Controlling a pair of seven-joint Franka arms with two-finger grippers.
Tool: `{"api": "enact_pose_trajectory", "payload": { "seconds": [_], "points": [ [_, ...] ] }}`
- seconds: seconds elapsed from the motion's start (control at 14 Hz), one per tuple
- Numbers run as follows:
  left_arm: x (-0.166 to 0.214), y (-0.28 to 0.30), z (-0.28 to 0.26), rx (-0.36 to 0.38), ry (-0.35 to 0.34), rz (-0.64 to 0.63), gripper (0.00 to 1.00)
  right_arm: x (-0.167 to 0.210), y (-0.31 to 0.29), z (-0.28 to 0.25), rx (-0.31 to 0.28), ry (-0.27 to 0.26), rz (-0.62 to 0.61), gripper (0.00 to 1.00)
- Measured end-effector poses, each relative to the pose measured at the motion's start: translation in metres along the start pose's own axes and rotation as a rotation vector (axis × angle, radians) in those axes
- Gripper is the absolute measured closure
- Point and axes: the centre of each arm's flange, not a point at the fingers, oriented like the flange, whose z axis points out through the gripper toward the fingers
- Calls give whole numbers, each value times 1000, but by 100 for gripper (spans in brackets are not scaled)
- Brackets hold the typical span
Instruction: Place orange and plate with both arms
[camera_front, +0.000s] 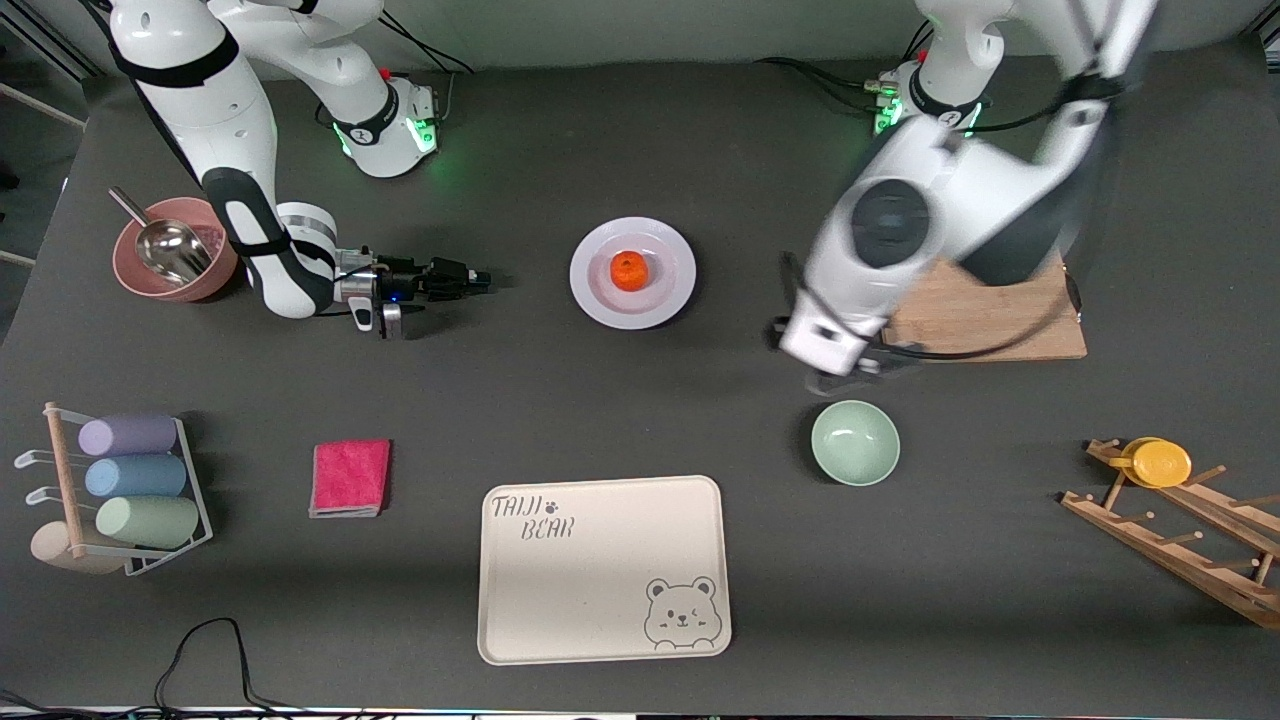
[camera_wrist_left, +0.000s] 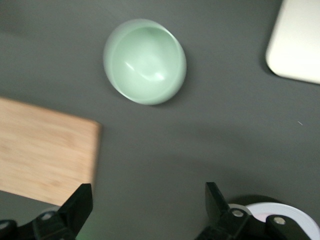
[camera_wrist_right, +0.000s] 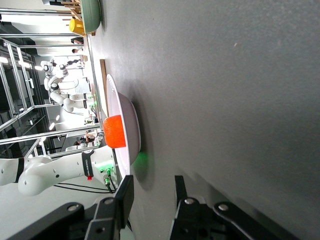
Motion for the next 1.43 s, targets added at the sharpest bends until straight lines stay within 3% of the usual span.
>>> {"api": "enact_pose_trajectory", "payload": {
  "seconds": [0.21, 0.5, 0.93, 1.43],
  "points": [
    [55, -114, -30, -35, 31, -14, 0, 5, -3, 4, 7, 8, -12, 60],
    [80, -202, -47, -46, 60, -38, 0, 14, -26, 47, 42, 44, -41, 60],
    [85, -227, -49, -39, 60, -41, 0, 15, -55, 124, 32, 62, -77, 60],
    [64, -266, -77, -23, 14, 136, 0, 17, -61, 158, 43, 72, -83, 60]
  ]
}}
